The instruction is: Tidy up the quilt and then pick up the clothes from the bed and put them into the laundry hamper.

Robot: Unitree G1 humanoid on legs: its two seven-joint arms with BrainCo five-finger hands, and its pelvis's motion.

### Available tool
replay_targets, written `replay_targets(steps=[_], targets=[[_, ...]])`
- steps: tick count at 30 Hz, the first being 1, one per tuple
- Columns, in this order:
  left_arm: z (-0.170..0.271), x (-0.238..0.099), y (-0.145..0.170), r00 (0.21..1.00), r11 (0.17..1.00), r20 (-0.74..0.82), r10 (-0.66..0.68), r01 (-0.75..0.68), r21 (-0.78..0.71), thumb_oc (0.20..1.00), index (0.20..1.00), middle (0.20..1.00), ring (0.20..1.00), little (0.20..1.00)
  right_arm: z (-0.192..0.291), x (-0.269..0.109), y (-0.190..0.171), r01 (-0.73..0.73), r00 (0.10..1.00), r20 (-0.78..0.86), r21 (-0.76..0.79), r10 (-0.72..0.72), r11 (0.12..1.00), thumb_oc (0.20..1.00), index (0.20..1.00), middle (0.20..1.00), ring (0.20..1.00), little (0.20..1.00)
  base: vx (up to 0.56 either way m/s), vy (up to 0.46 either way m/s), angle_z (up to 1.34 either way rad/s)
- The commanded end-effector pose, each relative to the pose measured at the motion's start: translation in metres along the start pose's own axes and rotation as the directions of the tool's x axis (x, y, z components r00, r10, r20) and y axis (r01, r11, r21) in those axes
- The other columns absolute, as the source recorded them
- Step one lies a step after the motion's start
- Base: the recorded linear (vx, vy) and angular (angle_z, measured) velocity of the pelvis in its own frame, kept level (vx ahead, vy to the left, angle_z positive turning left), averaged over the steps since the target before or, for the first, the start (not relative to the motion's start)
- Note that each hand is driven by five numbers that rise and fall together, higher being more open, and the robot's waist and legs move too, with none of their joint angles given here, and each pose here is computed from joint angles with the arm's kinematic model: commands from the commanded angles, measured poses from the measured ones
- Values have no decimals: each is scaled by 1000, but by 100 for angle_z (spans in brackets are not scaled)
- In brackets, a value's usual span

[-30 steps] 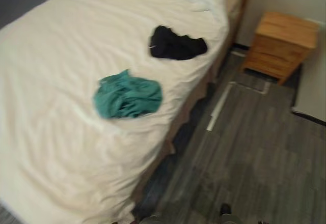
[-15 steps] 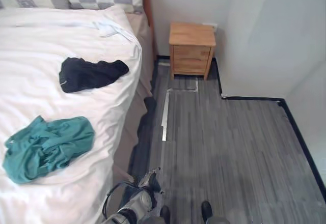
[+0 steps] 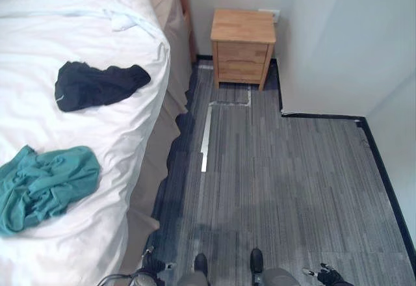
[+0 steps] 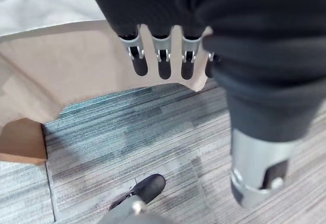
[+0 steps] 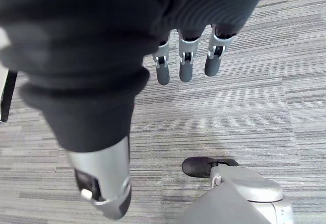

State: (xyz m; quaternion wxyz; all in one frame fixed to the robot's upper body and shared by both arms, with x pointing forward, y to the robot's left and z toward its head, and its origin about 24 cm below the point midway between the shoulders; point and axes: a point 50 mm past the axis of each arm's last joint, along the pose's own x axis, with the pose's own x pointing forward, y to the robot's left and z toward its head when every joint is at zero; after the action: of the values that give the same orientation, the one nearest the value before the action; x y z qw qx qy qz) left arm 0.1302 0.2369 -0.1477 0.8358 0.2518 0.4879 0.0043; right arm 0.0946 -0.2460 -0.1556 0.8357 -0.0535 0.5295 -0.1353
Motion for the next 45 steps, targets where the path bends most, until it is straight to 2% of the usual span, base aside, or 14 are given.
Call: replay_targets(steps=[1, 4, 11, 16, 19, 23, 28, 35, 38, 42, 45], targets=[[22, 3, -7, 997, 997, 72, -25, 20, 69, 1000, 1000, 1000, 1000, 1000, 12, 2, -22, 63, 998, 28, 27, -64, 998, 1000, 1000, 1000, 1000, 1000, 410, 16, 41], [11, -1, -19, 998, 999, 42, -43, 42, 12, 1000, 1000, 1000, 1000, 1000, 18, 3, -21, 63, 996, 54, 11, -64, 998, 1000, 1000, 1000, 1000, 1000, 534, 135, 6], [-18, -6, -18, 997, 996, -66, -28, 23, -81, 1000, 1000, 1000, 1000, 1000, 6, 1, -9, 41, 999, 26, -6, -40, 999, 1000, 1000, 1000, 1000, 1000, 519, 83, -9], [-17, -4, -4, 998, 999, -71, 3, -6, -40, 1000, 1000, 1000, 1000, 1000, 16, 2, -6, 31, 997, 65, 30, -33, 999, 1000, 1000, 1000, 1000, 1000, 419, 140, -37], [7, 2, 5, 1000, 999, 15, 10, -11, 48, 1000, 1000, 1000, 1000, 1000, 18, 2, -6, 32, 997, 68, 27, -34, 999, 1000, 1000, 1000, 1000, 1000, 548, 68, 11], [36, 7, 11, 993, 995, 120, 14, -26, 95, 1000, 1000, 1000, 1000, 1000, 15, 2, -5, 24, 998, 61, 52, -27, 998, 1000, 1000, 1000, 1000, 1000, 552, -114, 30], [33, 6, -1, 993, 987, 111, -24, 5, 163, 1000, 1000, 1000, 1000, 1000, 4, 0, -13, 46, 999, 26, 52, -47, 998, 1000, 1000, 1000, 1000, 1000, 579, -150, 34], [37, 5, -6, 993, 998, 117, -7, 0, 64, 1000, 1000, 1000, 1000, 1000, 14, 2, -25, 86, 995, 43, -26, -85, 996, 1000, 1000, 1000, 1000, 1000, 357, -125, -46], [31, 2, -14, 993, 998, 113, -26, 20, 56, 1000, 1000, 1000, 1000, 1000, 23, 3, -22, 70, 995, 79, -177, -57, 982, 1000, 1000, 1000, 1000, 1000, 537, 186, -68], [27, 2, -12, 995, 997, 95, -26, 19, 71, 1000, 1000, 1000, 1000, 1000, 24, 3, -20, 66, 995, 89, -237, -46, 969, 1000, 1000, 1000, 1000, 1000, 209, 63, 2], [15, 1, -10, 999, 999, 47, -18, 16, 35, 1000, 1000, 1000, 1000, 1000, 28, 3, -11, 37, 994, 107, -343, 0, 939, 1000, 1000, 1000, 1000, 1000, 237, 120, 25]])
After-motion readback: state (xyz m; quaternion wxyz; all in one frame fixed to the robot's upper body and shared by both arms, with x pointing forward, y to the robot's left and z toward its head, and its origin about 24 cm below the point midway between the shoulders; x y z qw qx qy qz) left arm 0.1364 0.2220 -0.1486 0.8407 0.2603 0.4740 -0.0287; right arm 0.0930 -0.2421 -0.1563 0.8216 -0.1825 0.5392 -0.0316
